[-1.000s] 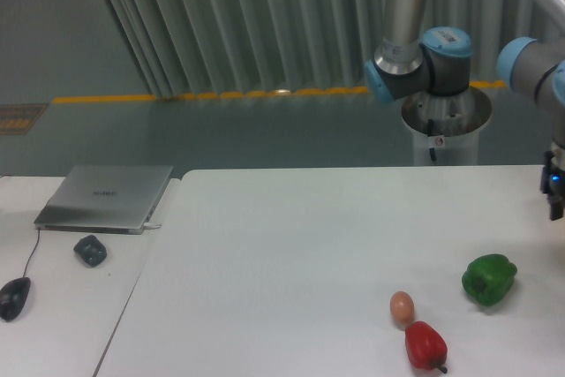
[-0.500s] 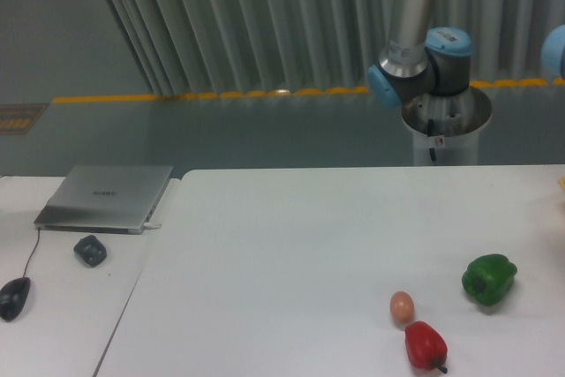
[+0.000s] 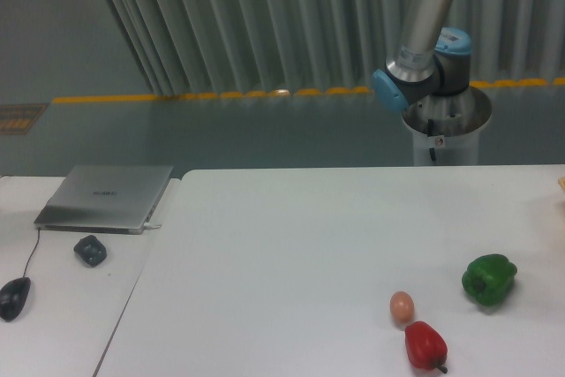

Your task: Place the triangular bread on the table

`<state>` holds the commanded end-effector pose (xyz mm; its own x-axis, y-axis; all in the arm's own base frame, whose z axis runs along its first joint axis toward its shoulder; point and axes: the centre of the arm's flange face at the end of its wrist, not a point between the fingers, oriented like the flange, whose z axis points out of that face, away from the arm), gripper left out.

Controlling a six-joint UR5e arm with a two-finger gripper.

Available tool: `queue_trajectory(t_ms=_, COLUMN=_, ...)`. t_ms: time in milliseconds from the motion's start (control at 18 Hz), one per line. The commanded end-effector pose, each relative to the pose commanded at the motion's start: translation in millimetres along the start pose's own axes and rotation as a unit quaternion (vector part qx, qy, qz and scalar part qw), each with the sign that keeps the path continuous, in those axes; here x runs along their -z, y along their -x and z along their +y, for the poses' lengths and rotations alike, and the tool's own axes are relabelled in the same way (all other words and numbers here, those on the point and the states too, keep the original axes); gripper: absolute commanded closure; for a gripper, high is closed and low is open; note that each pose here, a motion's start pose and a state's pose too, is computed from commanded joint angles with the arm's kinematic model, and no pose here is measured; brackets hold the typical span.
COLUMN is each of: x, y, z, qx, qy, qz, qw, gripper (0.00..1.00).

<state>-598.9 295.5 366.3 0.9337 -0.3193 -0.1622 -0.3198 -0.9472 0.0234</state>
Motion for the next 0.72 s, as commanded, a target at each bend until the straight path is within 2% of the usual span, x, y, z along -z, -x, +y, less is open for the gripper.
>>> queue_trajectory(t_ms=222, x=-16.3, y=3.2, z=10.4, qx=0.046, qy=-0.018, qz=0.011, qw=0.9987, gripper=0.0)
queue_trajectory(t_ms=722, x=-40.0, y=3.6, z=11.3, qx=0.044, qy=-0.019, qz=0.029, qw=0.9984, gripper=0.0)
